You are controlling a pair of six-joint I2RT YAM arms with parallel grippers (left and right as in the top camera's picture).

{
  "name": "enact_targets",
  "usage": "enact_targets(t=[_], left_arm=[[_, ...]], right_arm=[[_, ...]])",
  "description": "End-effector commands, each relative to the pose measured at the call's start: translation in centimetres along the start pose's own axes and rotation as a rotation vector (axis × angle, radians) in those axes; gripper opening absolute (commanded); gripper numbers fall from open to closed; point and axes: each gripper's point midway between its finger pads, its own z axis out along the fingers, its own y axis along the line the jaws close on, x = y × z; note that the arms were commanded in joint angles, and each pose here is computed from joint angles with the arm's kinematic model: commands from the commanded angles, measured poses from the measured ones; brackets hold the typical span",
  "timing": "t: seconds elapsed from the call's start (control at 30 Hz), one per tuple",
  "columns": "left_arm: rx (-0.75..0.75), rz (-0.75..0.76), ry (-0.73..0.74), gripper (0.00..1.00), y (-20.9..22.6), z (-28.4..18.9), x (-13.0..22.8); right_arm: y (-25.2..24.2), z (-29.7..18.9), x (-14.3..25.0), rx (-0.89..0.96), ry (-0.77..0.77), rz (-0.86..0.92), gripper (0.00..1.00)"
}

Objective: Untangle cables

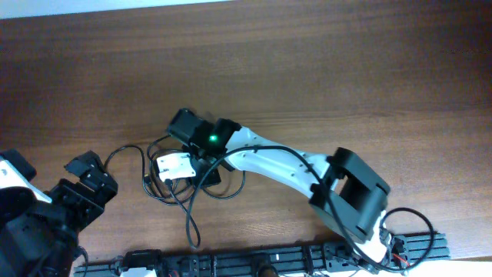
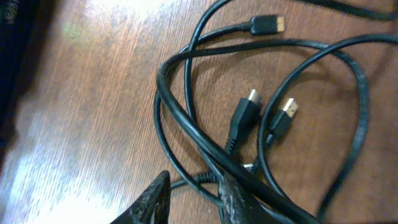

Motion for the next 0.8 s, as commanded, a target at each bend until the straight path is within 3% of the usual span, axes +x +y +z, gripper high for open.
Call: enact_targets(t=[0.0,0.03,0.07,0.4,0.77], left_arm=[[-0.012,-0.01,-0.017,0.99,0.2,-0.2,-0.4],[-0.012,-0.01,-0.017,0.99,0.2,-0.2,-0.4],[-0.012,-0.01,-0.017,0.99,0.2,-0.2,-0.4],[-0.017,-0.006,-0.014,0.99,0.3,-0.2,-0.3],[-0.029,-0.006,-0.024,0.99,0.5,-0.2,-0.5]], right_arm=[[0.9,1.9,0.1,-0.042,0.001,-0.015,0.57],[0.6,2.0,0.0,-0.033,-0.004,-0.02,0.71],[0.4,2.0,-0.2,-0.024,-0.012,-0.021,0.75],[-4.0,0.8,0.7,0.218,0.076,0.058,0.69],[-4.9,-4.4,-1.2,0.356,0.013,0.252,0.65]])
